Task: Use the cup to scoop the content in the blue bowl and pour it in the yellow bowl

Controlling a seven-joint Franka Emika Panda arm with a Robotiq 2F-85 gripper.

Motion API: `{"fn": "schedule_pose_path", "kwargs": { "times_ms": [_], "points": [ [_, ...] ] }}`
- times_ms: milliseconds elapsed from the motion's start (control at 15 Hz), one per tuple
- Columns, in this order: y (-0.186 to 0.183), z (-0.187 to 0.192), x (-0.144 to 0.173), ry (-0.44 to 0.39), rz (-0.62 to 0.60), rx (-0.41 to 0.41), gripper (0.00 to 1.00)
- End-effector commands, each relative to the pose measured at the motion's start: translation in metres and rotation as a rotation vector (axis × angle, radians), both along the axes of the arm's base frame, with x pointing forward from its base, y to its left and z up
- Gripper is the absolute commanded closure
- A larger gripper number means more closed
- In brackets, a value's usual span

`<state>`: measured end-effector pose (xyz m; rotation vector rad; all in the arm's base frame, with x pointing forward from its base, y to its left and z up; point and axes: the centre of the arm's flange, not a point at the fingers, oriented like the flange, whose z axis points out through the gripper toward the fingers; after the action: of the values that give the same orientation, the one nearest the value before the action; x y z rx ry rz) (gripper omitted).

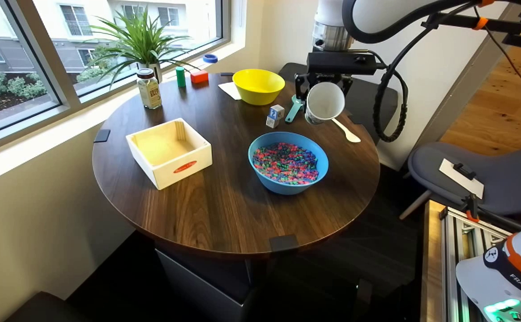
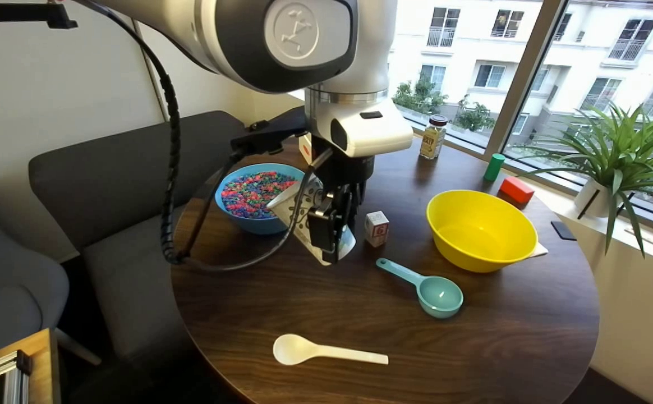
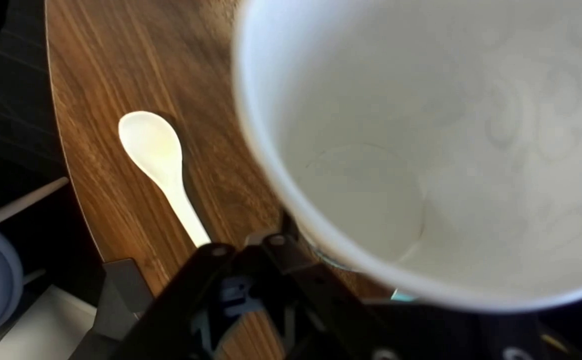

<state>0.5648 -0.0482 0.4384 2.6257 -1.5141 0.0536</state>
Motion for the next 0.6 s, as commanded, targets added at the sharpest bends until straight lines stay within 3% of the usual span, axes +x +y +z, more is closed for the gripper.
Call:
{"fn": "schedule_pose_path", "kwargs": {
  "times_ms": [0,133,200,533],
  "points": [
    [0.000,0.000,0.000,0.000,0.000,0.000,0.37],
    [0.000,0.001,0.000,-0.001,0.000,-0.001,0.37],
    [0.000,0.001,0.000,-0.001,0.000,-0.001,0.62],
    [0.054,0.022,0.017,0.009,0.094,-0.149,0.62]
  ]
}}
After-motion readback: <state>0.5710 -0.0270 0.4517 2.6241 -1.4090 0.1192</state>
